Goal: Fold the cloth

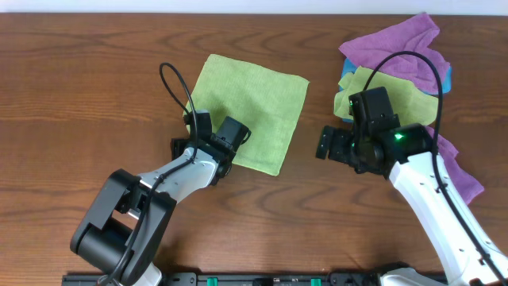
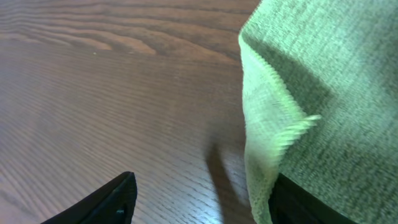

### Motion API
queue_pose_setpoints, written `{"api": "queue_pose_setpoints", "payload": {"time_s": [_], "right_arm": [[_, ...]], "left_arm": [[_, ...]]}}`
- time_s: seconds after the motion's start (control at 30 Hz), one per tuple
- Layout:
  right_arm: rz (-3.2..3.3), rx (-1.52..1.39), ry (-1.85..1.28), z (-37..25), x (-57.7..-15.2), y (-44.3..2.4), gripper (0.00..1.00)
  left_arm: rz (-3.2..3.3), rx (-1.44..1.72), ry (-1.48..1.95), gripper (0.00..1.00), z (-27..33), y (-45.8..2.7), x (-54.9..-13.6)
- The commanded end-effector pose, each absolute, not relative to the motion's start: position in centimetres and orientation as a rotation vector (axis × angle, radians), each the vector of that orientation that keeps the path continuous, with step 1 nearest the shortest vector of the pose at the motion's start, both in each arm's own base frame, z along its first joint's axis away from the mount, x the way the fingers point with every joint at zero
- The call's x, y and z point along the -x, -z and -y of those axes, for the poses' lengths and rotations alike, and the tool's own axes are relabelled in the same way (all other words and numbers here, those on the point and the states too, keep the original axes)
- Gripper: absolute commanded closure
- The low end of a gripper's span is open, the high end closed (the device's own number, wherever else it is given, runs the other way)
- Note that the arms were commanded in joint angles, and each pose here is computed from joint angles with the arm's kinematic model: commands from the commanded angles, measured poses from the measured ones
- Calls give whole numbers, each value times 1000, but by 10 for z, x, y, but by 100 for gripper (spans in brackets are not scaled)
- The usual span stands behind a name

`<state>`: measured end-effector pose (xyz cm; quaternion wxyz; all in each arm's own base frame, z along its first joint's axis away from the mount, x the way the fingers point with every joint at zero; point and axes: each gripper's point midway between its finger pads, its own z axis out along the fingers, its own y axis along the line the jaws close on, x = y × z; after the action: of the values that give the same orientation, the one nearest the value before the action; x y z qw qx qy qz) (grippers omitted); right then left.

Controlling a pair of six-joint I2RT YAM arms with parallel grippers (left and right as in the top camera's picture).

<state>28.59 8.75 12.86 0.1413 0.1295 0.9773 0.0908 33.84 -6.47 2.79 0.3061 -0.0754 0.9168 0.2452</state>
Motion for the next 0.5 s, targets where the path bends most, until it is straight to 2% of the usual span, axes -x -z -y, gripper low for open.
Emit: {"api": "queue_pose_setpoints", "payload": {"time_s": [0.0,0.07,0.13,0.27,0.37,0.47], "right_arm": [[-2814,-355,-276,-87,-285,-132,1],[-2814,-354,-276,-87,-285,-132,1],[-2814,-354,-277,-87,-285,-132,1],[-2814,-354,-277,-87,-285,-132,1],[-2814,-354,-277,-87,-285,-132,1],[-2821,-351,-274,-86,-283,-131,1]], "left_arm": [[-2368,282,-682,35,54,-39,-339],[-2372,308,-693,43,52,-38,-335],[-2367,351,-722,44,45,-38,-328],[-2373,392,-736,43,41,-37,-322],[-2395,404,-713,37,42,-34,-322],[-2430,424,-680,37,42,-28,-321]]}}
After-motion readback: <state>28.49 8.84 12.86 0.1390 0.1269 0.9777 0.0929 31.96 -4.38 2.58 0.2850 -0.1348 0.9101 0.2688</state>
